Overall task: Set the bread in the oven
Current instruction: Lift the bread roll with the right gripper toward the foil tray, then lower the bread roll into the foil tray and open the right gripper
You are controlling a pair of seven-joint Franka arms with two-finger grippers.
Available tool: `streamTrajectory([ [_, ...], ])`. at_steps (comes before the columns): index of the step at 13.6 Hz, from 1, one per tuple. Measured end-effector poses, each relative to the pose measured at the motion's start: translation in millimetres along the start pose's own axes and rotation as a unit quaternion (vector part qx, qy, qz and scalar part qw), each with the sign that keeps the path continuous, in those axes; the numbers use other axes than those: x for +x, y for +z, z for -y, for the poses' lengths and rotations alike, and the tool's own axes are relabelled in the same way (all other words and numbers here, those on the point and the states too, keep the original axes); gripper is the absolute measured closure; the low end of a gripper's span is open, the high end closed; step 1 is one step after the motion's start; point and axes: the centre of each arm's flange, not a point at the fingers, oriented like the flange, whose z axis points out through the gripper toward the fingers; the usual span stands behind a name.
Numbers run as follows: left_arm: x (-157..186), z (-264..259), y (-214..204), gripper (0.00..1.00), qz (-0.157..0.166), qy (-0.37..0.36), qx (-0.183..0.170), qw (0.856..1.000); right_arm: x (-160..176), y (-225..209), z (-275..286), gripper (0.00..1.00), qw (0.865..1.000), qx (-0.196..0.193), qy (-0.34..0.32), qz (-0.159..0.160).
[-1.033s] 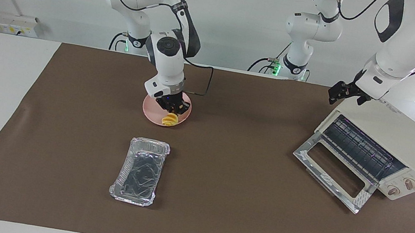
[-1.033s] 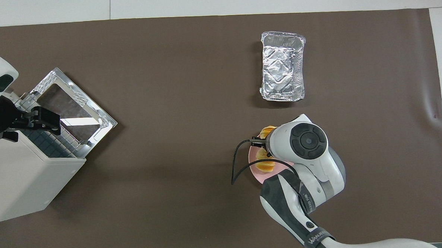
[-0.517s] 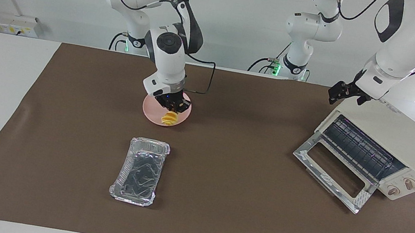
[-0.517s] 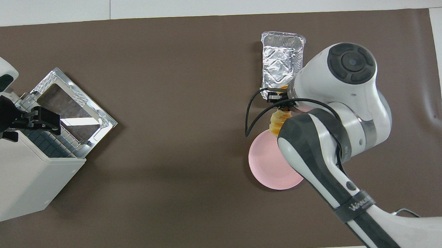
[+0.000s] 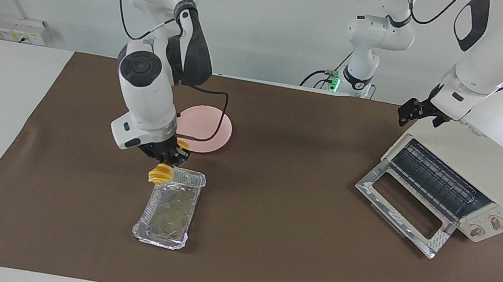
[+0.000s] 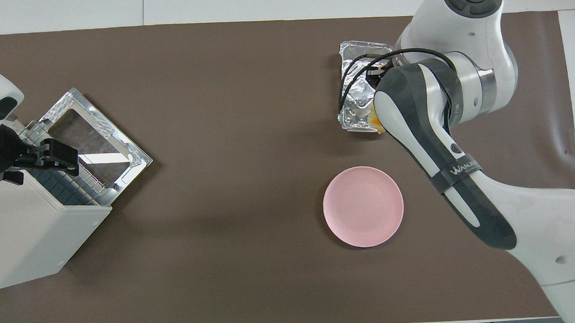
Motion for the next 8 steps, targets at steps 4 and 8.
streamTrajectory([
  [4,0,0,0,0.0,0.0,0.0,0.0,1.0,38,39,8,0.82,1.0,0.002,0.003,-0.005],
  [8,0,0,0,0.0,0.0,0.0,0.0,1.0,56,64,17,0.82,1.0,0.008,0.003,-0.008],
])
